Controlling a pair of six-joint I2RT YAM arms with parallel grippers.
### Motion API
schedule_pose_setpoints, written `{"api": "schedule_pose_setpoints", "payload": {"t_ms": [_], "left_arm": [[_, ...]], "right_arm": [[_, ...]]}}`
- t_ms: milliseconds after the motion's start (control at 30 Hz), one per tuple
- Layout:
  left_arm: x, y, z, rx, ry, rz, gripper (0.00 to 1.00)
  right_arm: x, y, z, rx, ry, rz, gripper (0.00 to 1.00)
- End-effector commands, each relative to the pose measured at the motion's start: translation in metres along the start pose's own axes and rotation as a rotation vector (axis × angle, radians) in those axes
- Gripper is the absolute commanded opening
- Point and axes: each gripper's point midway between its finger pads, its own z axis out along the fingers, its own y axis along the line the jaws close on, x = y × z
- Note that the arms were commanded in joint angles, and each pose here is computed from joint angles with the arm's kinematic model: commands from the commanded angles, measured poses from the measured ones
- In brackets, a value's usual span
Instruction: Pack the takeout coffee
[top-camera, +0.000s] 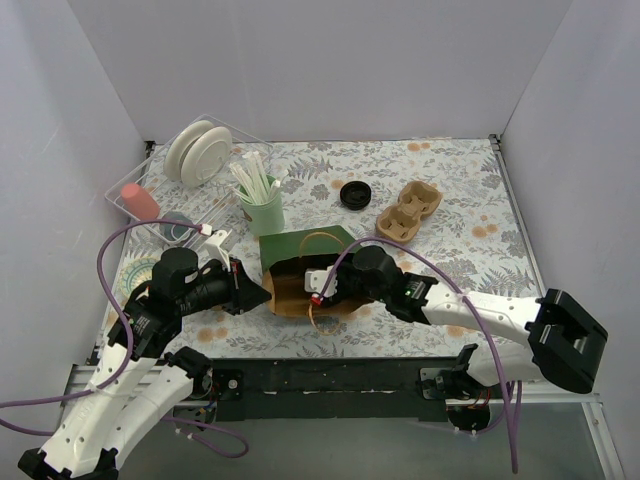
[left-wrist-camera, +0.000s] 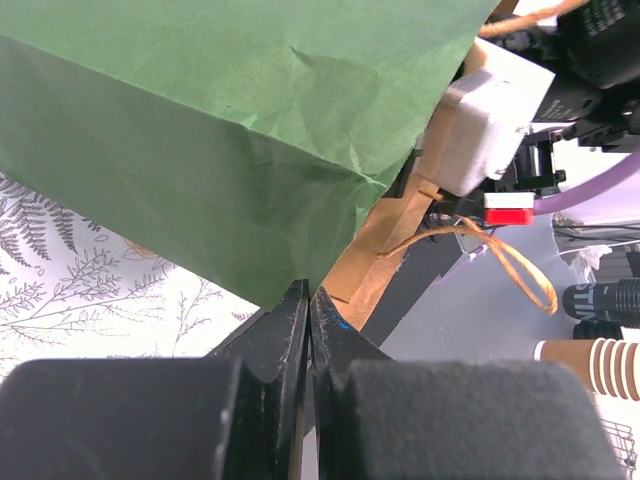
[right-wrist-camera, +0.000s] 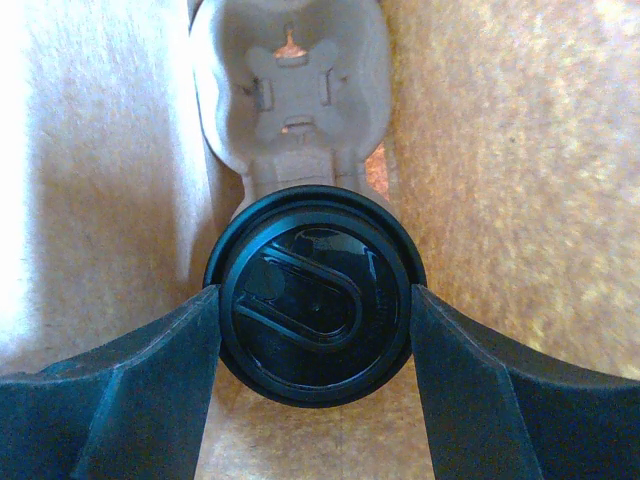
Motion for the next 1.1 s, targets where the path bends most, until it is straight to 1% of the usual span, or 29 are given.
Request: {"api": "schedule_pose_setpoints", "payload": {"t_ms": [0,167,267,400,567,633,867,1067], "left_arm": [[0.003,-0.004,-0.003,0.017,0.01,-0.009,0.0],[0.004,-0.005,-0.003,0.019,0.009,-0.022,0.0],[0.004,-0.005,-0.003,0.021,0.009,-0.027,0.0],[0.005,-0.006,-0.003,0.027,0.012,-0.035,0.0],[0.005,-0.005,-0.002,0.025,0.012,-0.037,0.0],[0.005,-0.006,-0.002,0.029,0.011,-0.037,0.0],[0.003,-0.007,0.001,0.037,0.019,-0.034,0.0],[0.001,-0.008,0.003,0.042,0.019,-0.032,0.0]], "right_arm": [[0.003,-0.007,0.007,0.046,-0.008,0.012,0.41],[0.007,-0.011,0.011,0.069,-0.005,-0.002,0.42],[0.008,-0.012,0.012,0.067,-0.008,0.0,0.44],[0.014,-0.008,0.014,0.05,0.005,-0.011,0.56],[0.026,-0.004,0.017,0.012,0.056,-0.03,0.63],[0.024,-0.006,0.017,0.017,0.053,-0.036,0.65],[0.026,-0.014,0.022,0.008,0.093,-0.052,0.66],[0.029,-0.013,0.027,-0.002,0.11,-0.054,0.64]]}}
